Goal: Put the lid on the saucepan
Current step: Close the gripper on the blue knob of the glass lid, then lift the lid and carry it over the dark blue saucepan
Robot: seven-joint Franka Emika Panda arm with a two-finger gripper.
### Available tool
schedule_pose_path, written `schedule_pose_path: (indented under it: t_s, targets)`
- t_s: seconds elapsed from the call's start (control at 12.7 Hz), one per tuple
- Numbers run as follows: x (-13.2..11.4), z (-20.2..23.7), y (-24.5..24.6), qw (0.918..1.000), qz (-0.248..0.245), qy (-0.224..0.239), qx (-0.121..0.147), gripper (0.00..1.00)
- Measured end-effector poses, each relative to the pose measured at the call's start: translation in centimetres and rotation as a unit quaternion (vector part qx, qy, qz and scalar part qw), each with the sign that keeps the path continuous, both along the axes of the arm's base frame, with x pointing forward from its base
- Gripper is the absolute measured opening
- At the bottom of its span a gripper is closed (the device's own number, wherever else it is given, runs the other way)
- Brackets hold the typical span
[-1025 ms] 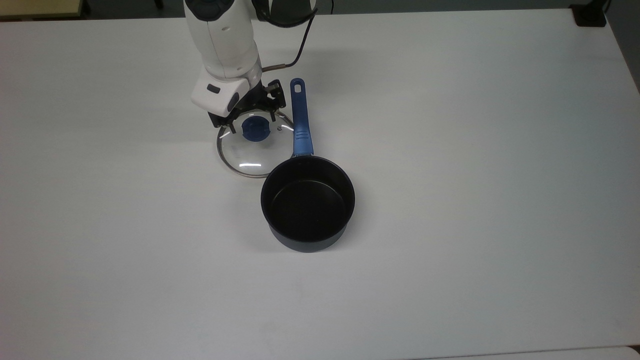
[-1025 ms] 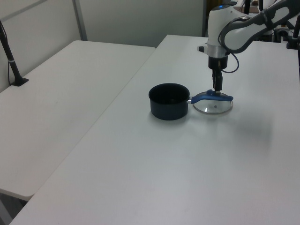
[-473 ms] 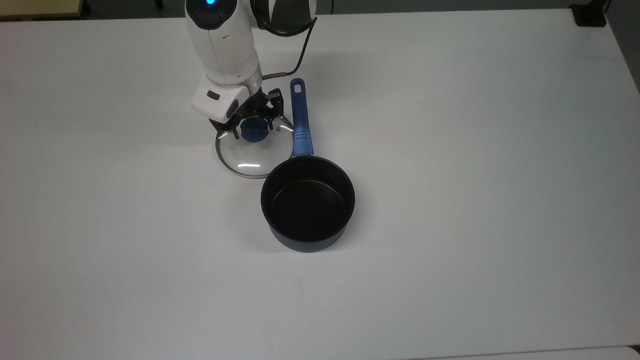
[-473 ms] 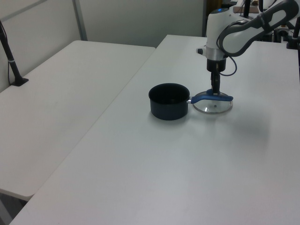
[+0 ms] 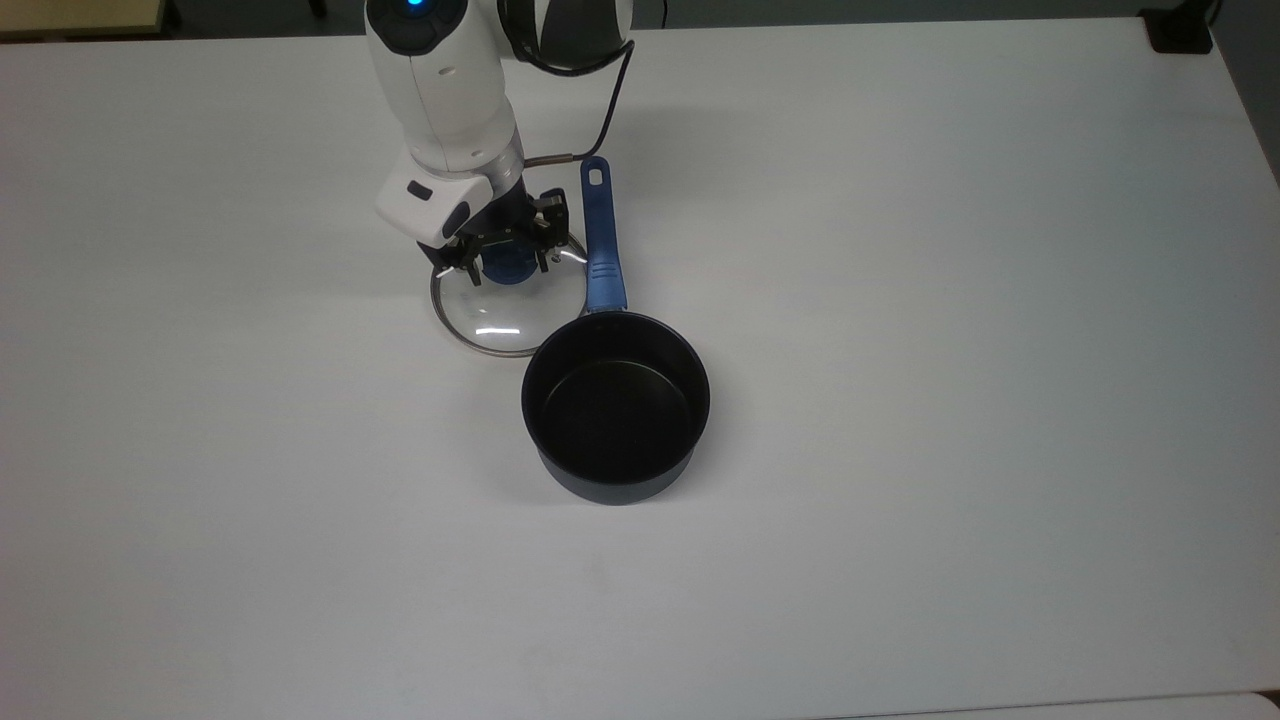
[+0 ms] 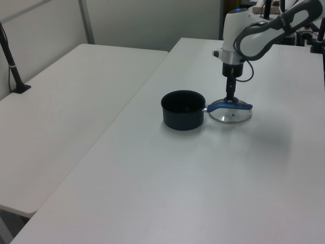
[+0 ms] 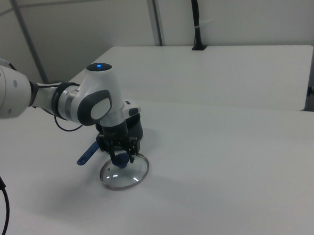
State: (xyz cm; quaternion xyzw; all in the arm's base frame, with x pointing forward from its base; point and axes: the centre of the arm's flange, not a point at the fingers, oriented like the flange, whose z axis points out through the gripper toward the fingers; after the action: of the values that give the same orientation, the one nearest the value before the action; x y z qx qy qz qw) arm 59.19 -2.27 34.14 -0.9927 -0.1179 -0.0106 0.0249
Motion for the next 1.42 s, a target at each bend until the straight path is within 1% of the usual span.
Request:
schedule_pose_path:
  t_s: [0.16,0.24,0.32,0.39,0.47,0.55,0.63,0.79,0.87,0.95,1.02,1.1,1.18,1.26,1.42]
  targets:
    - [0.1,-0.3,0.0,1.0,0.0,-0.002,0.0,0.67]
    - [0.1,-0.2,-0.1,1.0,-0.001,-0.002,0.0,0.61]
    - [0.1,-0.2,-0.3,1.0,-0.003,-0.002,0.0,0.61]
    - [0.1,-0.2,-0.6,1.0,-0.005,0.0,0.0,0.63]
    - [0.0,-0.2,-0.8,1.0,-0.006,0.001,0.0,0.72]
    - [0.0,-0.2,-0.8,1.0,-0.006,0.001,0.0,0.73]
    - [0.0,-0.2,-0.8,1.0,-0.006,0.001,0.0,0.78]
    - [0.0,-0.3,-0.7,1.0,-0.003,0.002,0.0,0.8]
    - [0.0,-0.3,-0.7,1.0,0.001,0.004,0.0,0.79]
    - [-0.1,-0.3,-0.7,1.0,0.004,0.006,0.0,0.75]
    - [-0.1,-0.4,-0.7,1.0,0.005,0.007,0.0,0.75]
    - [-0.1,-0.4,-0.7,1.0,0.006,0.007,0.0,0.67]
    - [-0.1,-0.4,-0.7,0.9999,0.007,0.008,-0.001,0.66]
    - [-0.3,-0.4,-0.7,0.9998,0.01,0.017,-0.003,0.61]
    - [-0.2,0.7,-1.3,0.9988,0.012,0.046,-0.006,0.61]
